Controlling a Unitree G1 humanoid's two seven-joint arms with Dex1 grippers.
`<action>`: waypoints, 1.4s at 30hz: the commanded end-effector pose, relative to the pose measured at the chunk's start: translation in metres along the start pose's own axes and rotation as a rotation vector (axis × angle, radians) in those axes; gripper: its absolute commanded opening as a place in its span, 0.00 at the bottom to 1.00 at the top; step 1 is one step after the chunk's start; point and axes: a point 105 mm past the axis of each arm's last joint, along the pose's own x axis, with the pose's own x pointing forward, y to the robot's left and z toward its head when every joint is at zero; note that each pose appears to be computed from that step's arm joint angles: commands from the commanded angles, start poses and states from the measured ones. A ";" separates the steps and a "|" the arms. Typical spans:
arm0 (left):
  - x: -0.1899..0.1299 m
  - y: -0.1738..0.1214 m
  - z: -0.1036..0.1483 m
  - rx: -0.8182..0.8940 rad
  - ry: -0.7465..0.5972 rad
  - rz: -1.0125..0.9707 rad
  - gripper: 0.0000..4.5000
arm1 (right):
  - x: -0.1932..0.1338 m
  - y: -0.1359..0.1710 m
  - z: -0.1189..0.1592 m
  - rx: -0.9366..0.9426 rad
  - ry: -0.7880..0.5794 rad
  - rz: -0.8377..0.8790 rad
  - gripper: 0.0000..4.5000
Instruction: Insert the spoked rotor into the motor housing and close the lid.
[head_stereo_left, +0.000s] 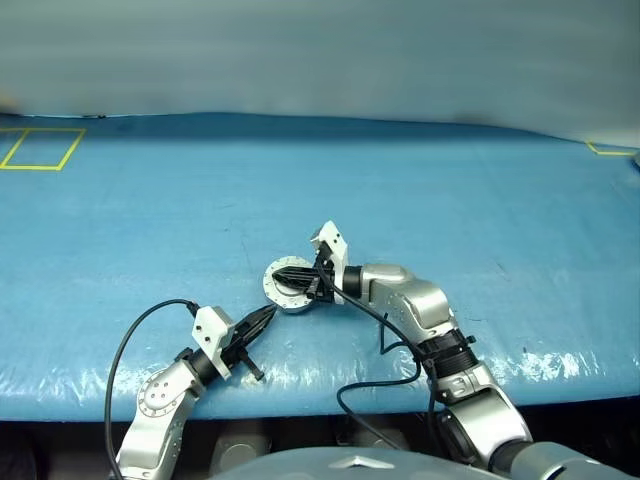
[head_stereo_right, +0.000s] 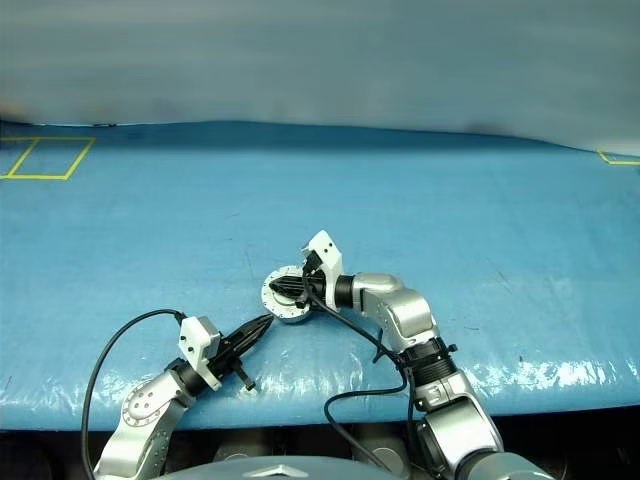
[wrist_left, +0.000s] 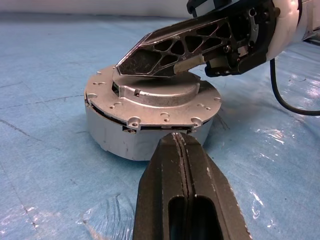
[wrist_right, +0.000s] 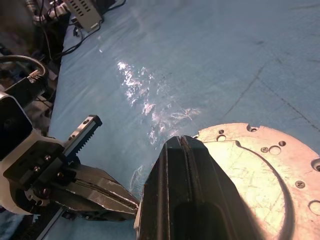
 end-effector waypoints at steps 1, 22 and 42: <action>0.003 -0.003 0.011 0.026 -0.036 -0.020 0.00 | -0.004 0.019 0.030 -0.114 -0.123 -0.048 0.01; 0.002 0.001 0.007 0.017 -0.034 -0.006 0.00 | -0.007 0.015 0.017 -0.420 0.084 -0.317 0.99; 0.001 0.002 0.008 0.021 -0.033 -0.002 0.00 | -0.005 0.006 -0.009 -0.363 0.113 -0.354 0.67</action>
